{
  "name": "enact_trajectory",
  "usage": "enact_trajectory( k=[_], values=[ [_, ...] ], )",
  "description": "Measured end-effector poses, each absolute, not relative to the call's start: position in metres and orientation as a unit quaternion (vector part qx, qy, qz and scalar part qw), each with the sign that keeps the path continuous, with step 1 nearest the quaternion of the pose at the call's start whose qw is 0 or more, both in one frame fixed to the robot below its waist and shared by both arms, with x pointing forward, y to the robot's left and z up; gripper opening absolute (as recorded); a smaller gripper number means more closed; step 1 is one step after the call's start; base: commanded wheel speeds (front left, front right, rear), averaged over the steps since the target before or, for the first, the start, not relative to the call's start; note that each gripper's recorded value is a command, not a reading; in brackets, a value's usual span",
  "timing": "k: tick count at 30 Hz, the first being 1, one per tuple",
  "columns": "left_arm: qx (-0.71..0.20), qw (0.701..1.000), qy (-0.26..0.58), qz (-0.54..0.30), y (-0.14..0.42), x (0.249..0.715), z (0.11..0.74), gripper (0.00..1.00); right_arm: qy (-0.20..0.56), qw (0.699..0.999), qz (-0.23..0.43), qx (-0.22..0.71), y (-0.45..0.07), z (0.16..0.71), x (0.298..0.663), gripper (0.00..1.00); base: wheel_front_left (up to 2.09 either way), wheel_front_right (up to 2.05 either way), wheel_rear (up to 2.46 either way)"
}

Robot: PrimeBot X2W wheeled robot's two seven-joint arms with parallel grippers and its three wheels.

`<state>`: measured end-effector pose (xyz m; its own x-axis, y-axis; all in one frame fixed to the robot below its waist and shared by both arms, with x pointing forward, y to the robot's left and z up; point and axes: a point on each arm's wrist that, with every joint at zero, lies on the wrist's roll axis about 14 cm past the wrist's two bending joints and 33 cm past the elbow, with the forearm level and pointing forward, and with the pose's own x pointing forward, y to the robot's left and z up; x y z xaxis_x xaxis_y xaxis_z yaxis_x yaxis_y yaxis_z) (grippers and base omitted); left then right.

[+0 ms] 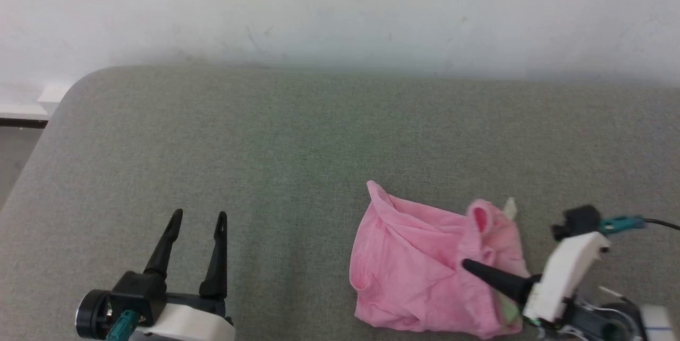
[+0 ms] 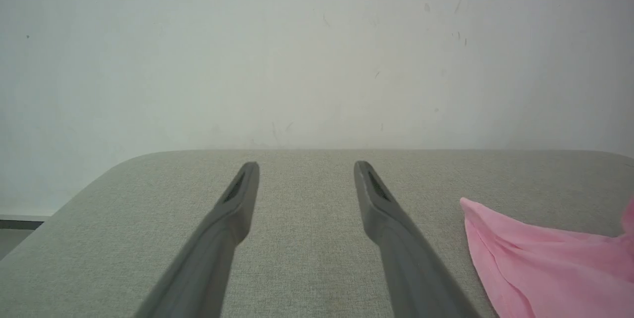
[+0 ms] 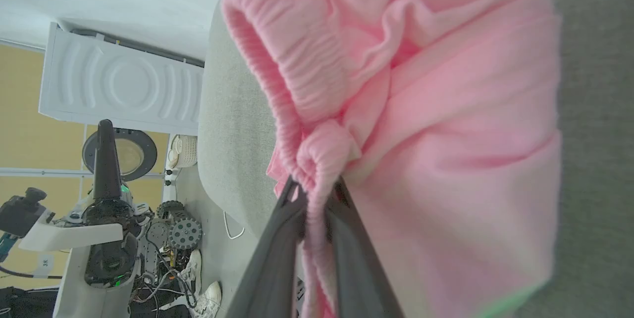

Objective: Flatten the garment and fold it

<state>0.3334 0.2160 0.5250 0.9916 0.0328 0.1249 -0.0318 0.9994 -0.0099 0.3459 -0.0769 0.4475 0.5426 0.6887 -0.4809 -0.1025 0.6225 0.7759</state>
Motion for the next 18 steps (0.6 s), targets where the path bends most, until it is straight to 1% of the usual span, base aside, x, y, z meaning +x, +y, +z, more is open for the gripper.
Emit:
enact_trajectory(
  k=[3, 6, 7, 8, 9, 11, 14, 16, 18],
  values=[
    [-0.007, 0.998, -0.059, 0.018, 0.216, 0.332, 0.522, 1.0, 0.413, 0.795, 0.275, 0.351, -0.048, 0.446, 0.346, 0.0, 0.0, 0.0, 0.0],
    [-0.008, 0.998, -0.058, 0.018, 0.216, 0.333, 0.522, 1.0, 0.411, 0.795, 0.295, 0.335, -0.02, 0.442, 0.35, 0.0, 0.0, 0.0, 0.0],
    [-0.009, 0.998, -0.059, 0.02, 0.217, 0.333, 0.522, 1.0, 0.415, 0.794, 0.3, 0.328, -0.012, 0.438, 0.348, 0.15, 0.0, 0.0, 0.0],
    [-0.011, 0.998, -0.059, 0.02, 0.217, 0.333, 0.522, 1.0, 0.415, 0.797, 0.301, 0.32, -0.005, 0.433, 0.348, 0.56, 0.0, 0.0, 0.0],
    [-0.012, 0.998, -0.058, 0.021, 0.217, 0.333, 0.521, 1.0, 0.415, 0.799, 0.304, 0.311, 0.001, 0.429, 0.347, 1.0, 0.0, 0.0, 0.0],
    [-0.015, 0.998, -0.055, 0.026, 0.218, 0.332, 0.519, 1.0, 0.415, 0.798, 0.316, 0.302, 0.016, 0.425, 0.343, 1.0, 0.0, 0.0, 0.0],
    [-0.017, 0.998, -0.052, 0.029, 0.219, 0.331, 0.517, 1.0, 0.394, 0.802, 0.335, 0.3, 0.033, 0.432, 0.344, 1.0, 0.0, 0.0, 0.0],
    [-0.018, 0.998, -0.053, 0.029, 0.218, 0.332, 0.517, 1.0, 0.368, 0.815, 0.347, 0.281, 0.039, 0.44, 0.349, 1.0, 0.0, 0.0, 0.0],
    [-0.019, 0.998, -0.054, 0.028, 0.217, 0.332, 0.518, 1.0, 0.335, 0.837, 0.36, 0.24, 0.038, 0.448, 0.355, 1.0, 0.0, 0.0, 0.0]
  ],
)
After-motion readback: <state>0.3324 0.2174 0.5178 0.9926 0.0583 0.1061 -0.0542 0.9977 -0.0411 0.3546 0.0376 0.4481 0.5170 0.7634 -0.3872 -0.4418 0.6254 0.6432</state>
